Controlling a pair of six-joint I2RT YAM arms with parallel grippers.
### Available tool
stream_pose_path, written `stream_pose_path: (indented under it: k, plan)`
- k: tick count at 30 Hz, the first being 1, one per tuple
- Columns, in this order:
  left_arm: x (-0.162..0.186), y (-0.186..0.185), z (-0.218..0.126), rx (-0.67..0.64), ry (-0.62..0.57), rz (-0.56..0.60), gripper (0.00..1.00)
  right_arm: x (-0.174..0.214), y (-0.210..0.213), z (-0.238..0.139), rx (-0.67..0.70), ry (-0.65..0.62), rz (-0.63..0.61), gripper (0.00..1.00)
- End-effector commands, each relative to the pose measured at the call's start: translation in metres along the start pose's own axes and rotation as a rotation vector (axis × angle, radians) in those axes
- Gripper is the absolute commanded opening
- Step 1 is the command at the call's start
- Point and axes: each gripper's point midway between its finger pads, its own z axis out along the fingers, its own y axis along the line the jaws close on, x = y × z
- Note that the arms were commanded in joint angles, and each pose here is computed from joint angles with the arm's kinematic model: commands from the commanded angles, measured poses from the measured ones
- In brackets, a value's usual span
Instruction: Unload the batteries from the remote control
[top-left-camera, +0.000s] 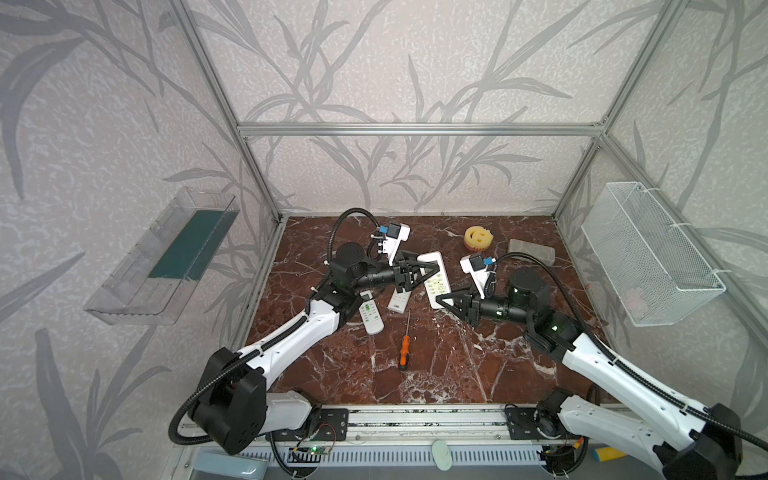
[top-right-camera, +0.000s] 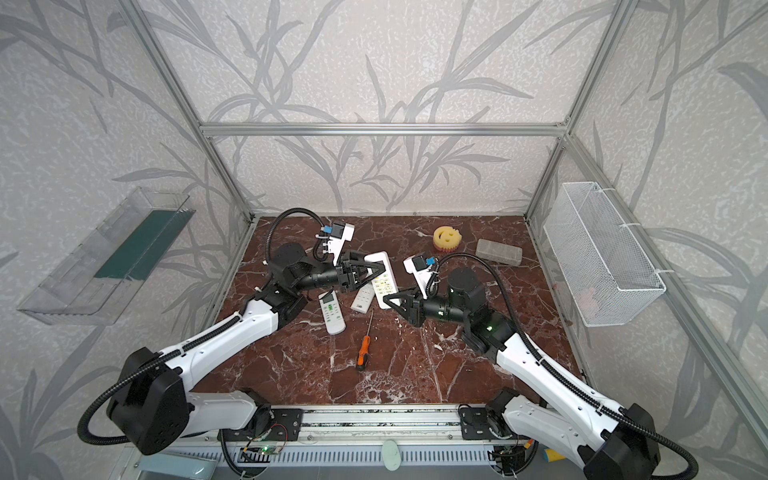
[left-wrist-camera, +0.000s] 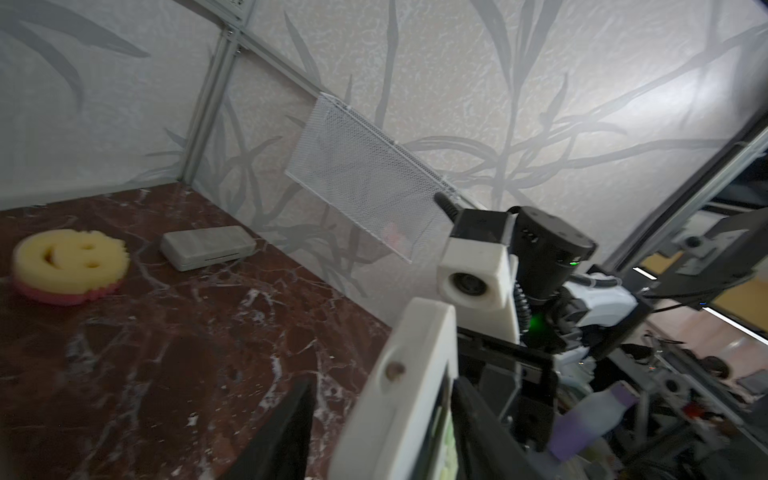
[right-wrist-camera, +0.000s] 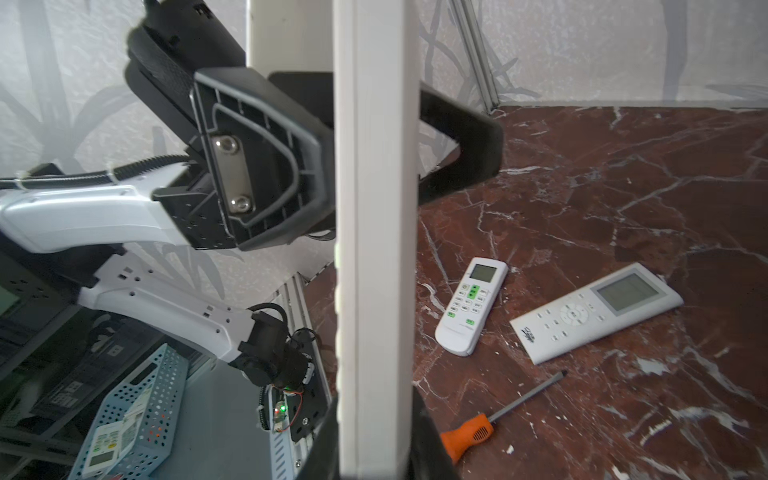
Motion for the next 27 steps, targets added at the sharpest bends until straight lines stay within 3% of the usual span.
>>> stream_pose_path:
  k: [1,7,12,18,27]
  plan:
    - [-0.006,0.021,-0.014,-0.206,-0.011,0.052,0.70,-0.012,-0.021,-0.010,0.208,-0.044,-0.123,0.09]
    - [-0.012,0.043,-0.048,-0.479,-0.061,0.010,0.75,-0.009,-0.058,-0.021,0.501,-0.048,-0.265,0.06]
    - [-0.013,0.063,-0.079,-0.704,-0.144,-0.237,0.66,-0.010,-0.073,-0.015,0.730,0.018,-0.518,0.09]
    - [-0.018,0.057,-0.088,-0.744,-0.218,-0.469,0.67,-0.001,-0.075,0.016,0.891,0.128,-0.845,0.10]
    - [0.019,0.065,-0.092,-0.801,-0.193,-0.767,0.75,-0.008,-0.069,0.037,0.915,0.100,-0.978,0.10]
